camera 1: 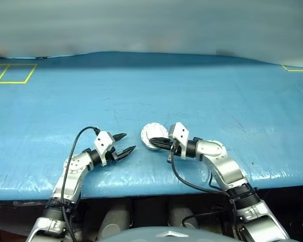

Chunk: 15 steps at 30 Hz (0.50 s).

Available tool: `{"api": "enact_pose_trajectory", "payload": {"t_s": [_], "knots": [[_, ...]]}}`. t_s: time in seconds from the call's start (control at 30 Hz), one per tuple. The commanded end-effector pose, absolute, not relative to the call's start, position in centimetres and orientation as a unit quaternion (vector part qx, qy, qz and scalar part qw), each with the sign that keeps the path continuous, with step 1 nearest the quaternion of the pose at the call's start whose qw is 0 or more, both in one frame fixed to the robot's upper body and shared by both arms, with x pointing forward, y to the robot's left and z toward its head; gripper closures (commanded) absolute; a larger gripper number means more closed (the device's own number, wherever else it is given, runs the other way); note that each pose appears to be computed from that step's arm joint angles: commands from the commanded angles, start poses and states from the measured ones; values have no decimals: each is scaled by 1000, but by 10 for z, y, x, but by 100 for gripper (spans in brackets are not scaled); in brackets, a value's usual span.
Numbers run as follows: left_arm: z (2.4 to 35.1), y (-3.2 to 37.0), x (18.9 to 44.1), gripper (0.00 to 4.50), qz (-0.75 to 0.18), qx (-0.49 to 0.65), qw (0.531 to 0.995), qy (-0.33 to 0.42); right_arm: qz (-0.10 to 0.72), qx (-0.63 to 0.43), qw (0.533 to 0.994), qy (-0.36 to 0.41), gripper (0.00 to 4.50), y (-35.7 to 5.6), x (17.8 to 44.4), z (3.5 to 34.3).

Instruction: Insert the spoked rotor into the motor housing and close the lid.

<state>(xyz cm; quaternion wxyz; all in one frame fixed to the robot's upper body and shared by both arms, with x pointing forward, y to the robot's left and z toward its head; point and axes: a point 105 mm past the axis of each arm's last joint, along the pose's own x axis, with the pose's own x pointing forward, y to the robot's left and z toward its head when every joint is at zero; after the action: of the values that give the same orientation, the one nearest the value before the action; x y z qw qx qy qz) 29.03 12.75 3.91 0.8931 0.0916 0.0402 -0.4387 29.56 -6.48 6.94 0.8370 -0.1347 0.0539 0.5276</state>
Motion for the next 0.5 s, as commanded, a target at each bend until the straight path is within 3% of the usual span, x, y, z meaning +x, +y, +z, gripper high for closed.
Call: {"api": "enact_pose_trajectory", "payload": {"t_s": [0.03, 0.37, 0.5], "knots": [[49, 124, 292, 122, -443, 97, 891, 23, 495, -159, 851, 68, 446, -71, 299, 54], [48, 117, 291, 122, -449, 90, 889, 20, 433, -58, 899, -36, 446, -76, 311, 100], [46, 117, 291, 122, -449, 89, 889, 22, 431, -66, 900, -26, 323, -76, 313, 97]]}}
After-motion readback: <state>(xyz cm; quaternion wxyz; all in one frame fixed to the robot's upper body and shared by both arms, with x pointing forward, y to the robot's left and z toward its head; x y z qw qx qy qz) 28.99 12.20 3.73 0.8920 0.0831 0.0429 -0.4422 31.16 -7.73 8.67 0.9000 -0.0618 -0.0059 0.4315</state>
